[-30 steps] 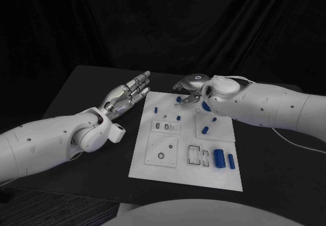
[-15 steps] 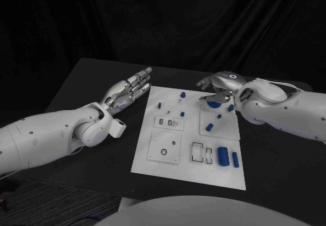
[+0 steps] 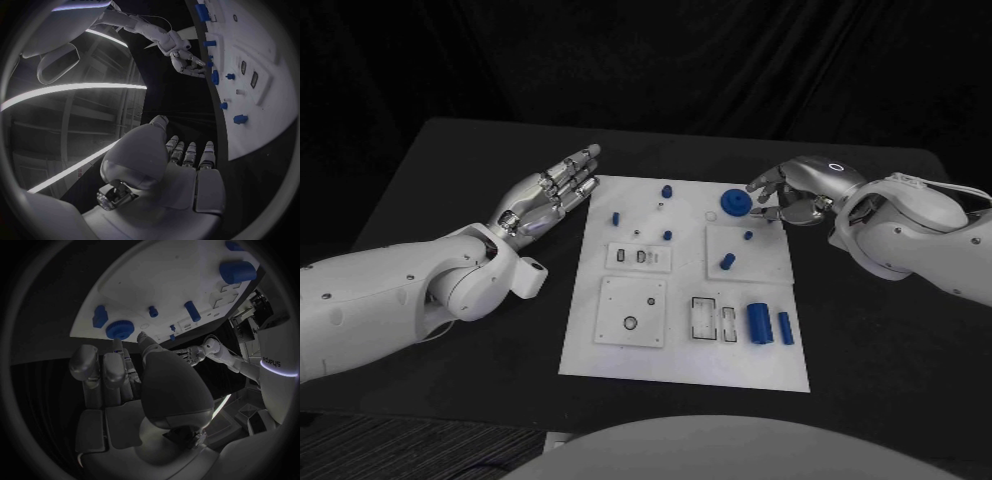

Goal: Assemble the parts on the task board

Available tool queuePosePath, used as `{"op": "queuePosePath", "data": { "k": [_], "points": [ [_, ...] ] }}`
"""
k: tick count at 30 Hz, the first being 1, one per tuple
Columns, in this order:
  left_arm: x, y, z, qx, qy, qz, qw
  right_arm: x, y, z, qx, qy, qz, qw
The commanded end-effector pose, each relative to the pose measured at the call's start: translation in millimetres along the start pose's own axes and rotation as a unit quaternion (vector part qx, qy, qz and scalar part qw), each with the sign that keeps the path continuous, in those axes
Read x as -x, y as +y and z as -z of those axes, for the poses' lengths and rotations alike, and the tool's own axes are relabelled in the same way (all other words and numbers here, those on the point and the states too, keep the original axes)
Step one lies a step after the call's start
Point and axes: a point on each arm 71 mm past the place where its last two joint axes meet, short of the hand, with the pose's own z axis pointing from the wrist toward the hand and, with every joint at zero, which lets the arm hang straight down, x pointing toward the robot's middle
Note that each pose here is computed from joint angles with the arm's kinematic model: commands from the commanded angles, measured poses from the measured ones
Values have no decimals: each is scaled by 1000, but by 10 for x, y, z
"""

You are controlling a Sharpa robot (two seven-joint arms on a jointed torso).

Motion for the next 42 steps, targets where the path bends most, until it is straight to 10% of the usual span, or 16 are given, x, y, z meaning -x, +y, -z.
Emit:
{"op": "queuePosePath", "data": {
  "k": [1, 17, 29, 42],
  "points": [
    [26, -109, 11, -46, -8, -8, 999, 79, -29, 49, -14, -35, -7, 999],
    [159, -359, 36, -66, -25, -31, 997, 324, -28, 133, -12, -99, -9, 995],
    [200, -397, -33, -66, -22, -35, 997, 304, -59, -68, -68, -4, 10, 998],
    [192, -383, -69, -64, -14, -31, 997, 226, 20, -321, -71, 21, 59, 996]
  ]
}}
